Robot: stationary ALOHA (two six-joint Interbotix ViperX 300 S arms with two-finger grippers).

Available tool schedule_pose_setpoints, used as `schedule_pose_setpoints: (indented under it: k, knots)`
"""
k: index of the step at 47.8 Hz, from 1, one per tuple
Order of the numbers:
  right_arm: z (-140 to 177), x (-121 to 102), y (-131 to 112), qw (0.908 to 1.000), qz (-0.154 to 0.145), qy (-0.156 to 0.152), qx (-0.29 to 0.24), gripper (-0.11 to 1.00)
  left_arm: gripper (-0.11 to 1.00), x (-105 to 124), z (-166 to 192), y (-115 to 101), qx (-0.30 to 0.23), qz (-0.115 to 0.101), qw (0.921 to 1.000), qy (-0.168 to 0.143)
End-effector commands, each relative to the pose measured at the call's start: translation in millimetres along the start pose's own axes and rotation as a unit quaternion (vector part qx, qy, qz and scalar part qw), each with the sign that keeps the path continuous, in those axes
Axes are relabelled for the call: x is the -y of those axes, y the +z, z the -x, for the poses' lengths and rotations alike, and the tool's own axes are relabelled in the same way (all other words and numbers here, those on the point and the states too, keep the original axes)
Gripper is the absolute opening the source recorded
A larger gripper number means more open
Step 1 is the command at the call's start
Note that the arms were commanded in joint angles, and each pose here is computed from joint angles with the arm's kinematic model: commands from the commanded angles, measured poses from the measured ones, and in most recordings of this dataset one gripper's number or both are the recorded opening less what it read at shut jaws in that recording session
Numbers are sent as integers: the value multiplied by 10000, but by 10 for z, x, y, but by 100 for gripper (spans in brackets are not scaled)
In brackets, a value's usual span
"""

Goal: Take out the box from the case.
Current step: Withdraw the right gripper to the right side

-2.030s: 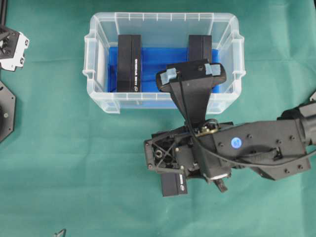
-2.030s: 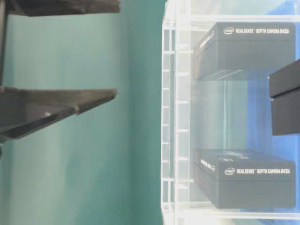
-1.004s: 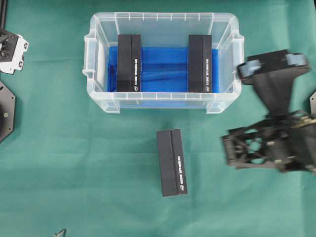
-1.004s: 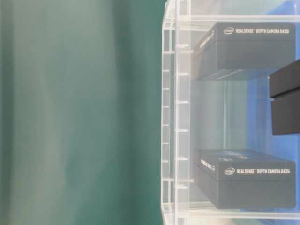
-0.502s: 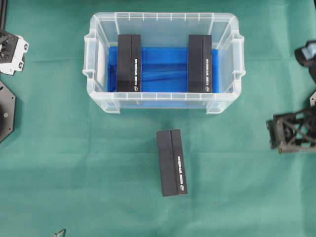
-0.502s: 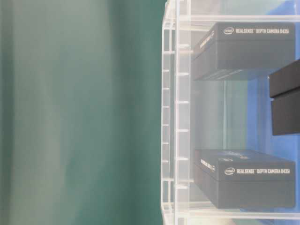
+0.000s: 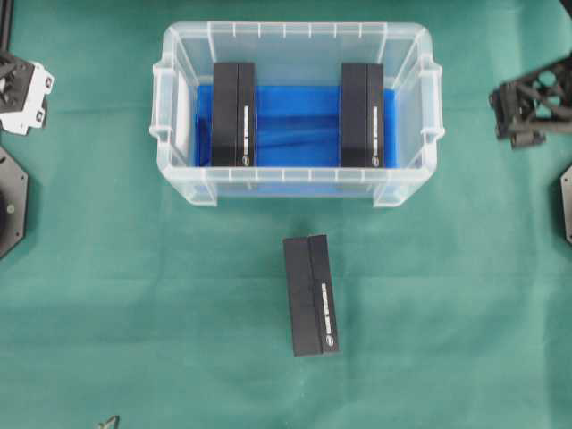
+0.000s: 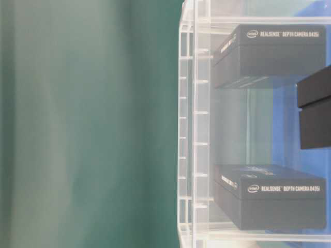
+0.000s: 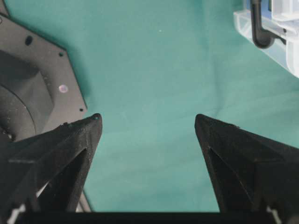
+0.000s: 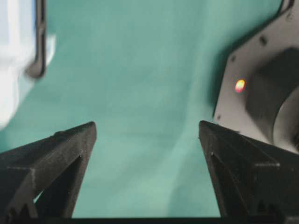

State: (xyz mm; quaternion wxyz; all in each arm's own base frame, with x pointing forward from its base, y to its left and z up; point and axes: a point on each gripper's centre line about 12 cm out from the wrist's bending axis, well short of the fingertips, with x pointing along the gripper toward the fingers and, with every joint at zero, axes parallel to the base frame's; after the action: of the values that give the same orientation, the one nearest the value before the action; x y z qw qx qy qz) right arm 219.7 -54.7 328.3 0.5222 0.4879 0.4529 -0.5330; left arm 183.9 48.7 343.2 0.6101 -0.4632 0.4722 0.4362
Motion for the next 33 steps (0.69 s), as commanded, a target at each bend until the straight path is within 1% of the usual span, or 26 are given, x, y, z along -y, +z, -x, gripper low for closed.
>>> schedule_pose_setpoints:
  k: [1, 10, 22, 31, 33]
  knots:
    - [37, 31, 146, 9999, -93, 135, 50, 89, 85, 11, 52, 5, 42, 5, 9999, -99]
    - [33, 100, 275, 9997, -209, 131, 89, 89, 85, 18, 50, 7, 39, 5, 9999, -92]
    - [31, 162, 254, 9996, -242, 149, 77, 89, 85, 51, 41, 21, 30, -20, 10000, -71]
    - [35, 153, 255, 9994, -242, 211, 85, 89, 85, 193, 21, 86, 40, 6, 10000, -91]
    - [35, 144, 257, 9994, -242, 248, 94, 89, 85, 236, 7, 104, 25, 19, 10000, -56]
